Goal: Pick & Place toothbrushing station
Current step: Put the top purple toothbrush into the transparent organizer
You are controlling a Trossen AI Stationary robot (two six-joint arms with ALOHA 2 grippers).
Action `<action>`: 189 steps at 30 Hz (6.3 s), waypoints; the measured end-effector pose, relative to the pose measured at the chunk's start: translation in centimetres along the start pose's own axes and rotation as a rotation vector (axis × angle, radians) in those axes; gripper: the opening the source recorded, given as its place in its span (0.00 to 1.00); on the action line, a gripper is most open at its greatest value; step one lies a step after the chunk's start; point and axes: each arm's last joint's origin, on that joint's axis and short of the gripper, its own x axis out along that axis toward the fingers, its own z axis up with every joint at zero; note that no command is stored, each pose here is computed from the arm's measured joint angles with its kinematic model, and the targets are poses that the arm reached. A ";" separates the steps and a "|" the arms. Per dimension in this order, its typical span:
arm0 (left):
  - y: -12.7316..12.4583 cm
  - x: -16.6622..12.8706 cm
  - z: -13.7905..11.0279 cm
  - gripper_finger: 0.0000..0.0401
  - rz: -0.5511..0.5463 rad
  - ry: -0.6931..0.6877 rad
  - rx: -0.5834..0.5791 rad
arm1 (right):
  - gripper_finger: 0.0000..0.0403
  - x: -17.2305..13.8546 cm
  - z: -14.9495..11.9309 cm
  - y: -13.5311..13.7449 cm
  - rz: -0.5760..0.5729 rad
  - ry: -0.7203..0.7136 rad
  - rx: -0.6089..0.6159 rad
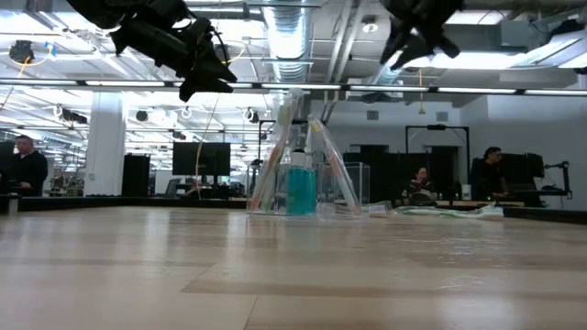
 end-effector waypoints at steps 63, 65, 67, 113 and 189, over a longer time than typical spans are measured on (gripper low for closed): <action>-0.5 0.9 -0.2 0.34 0.018 -0.001 -0.024 | 0.36 15.6 -10.0 -5.5 0.248 0.664 -0.119; -0.5 0.9 -0.2 0.34 0.018 -0.001 -0.023 | 0.36 15.7 -10.3 -5.6 0.249 0.651 -0.101; -0.5 0.9 -0.2 0.34 0.018 -0.001 -0.023 | 0.36 15.8 -10.3 -5.5 0.255 0.629 -0.086; -0.5 0.9 -0.2 0.34 0.018 -0.001 -0.002 | 0.37 19.7 -9.5 -4.5 0.254 0.622 -0.038; -0.1 0.7 0.1 0.34 0.025 -0.024 0.032 | 0.00 2.3 5.1 -2.0 0.472 0.413 0.208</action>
